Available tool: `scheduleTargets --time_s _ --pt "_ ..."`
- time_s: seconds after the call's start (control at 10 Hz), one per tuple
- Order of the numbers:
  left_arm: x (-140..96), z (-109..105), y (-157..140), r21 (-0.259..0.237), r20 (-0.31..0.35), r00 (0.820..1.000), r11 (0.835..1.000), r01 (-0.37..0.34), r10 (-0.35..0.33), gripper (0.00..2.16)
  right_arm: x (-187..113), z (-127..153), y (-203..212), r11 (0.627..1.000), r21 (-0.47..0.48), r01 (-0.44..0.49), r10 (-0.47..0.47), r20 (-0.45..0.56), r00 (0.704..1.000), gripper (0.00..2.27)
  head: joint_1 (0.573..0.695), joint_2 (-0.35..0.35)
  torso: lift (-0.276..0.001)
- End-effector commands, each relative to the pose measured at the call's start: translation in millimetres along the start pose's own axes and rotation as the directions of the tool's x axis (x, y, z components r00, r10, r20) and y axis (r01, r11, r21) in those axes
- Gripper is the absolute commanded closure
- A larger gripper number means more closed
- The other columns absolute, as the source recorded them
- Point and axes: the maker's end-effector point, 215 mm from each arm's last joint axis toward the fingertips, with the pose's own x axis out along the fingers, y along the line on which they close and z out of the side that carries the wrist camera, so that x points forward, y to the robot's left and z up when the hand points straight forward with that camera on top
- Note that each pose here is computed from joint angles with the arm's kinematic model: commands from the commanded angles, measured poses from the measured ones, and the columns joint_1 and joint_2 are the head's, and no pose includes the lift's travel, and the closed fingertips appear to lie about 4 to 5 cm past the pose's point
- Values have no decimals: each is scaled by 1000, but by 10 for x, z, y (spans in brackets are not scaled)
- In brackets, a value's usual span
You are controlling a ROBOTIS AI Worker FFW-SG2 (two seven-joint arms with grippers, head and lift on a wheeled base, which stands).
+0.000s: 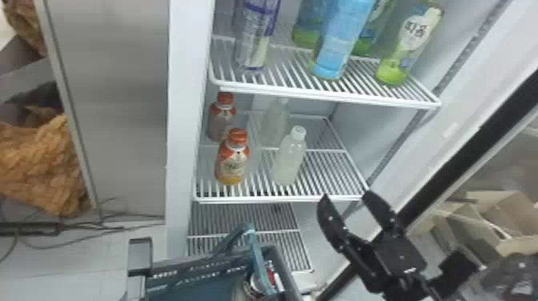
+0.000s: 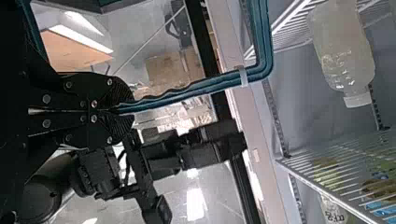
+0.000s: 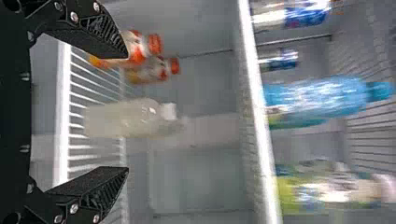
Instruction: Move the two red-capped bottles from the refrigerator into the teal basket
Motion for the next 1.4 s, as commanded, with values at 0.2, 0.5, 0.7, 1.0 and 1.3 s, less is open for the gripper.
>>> scheduleTargets --time_s 0.2,0.5,0.7,1.0,1.3 --pt "7 -45 14 -2 -10 1000 1000 -4 4 1128 -83 288 -115 994 -69 82 -74 115 991 193 695 -350 -228" --pt "-3 -90 37 -10 -16 1000 1000 -9 8 1128 73 138 93 996 16 92 -93 145 985 206 695 -350 -228" --pt "-4 -107 40 -13 -18 1000 1000 -9 9 1128 147 48 97 993 47 112 -117 148 982 206 695 -350 -228" --pt "-14 -98 39 -17 -13 1000 1000 -8 7 1128 164 -10 91 991 66 113 -121 139 983 206 695 -350 -228" --pt "-3 -114 29 -19 -16 1000 1000 -4 4 1128 162 -23 83 991 72 114 -123 137 983 206 695 -350 -228"
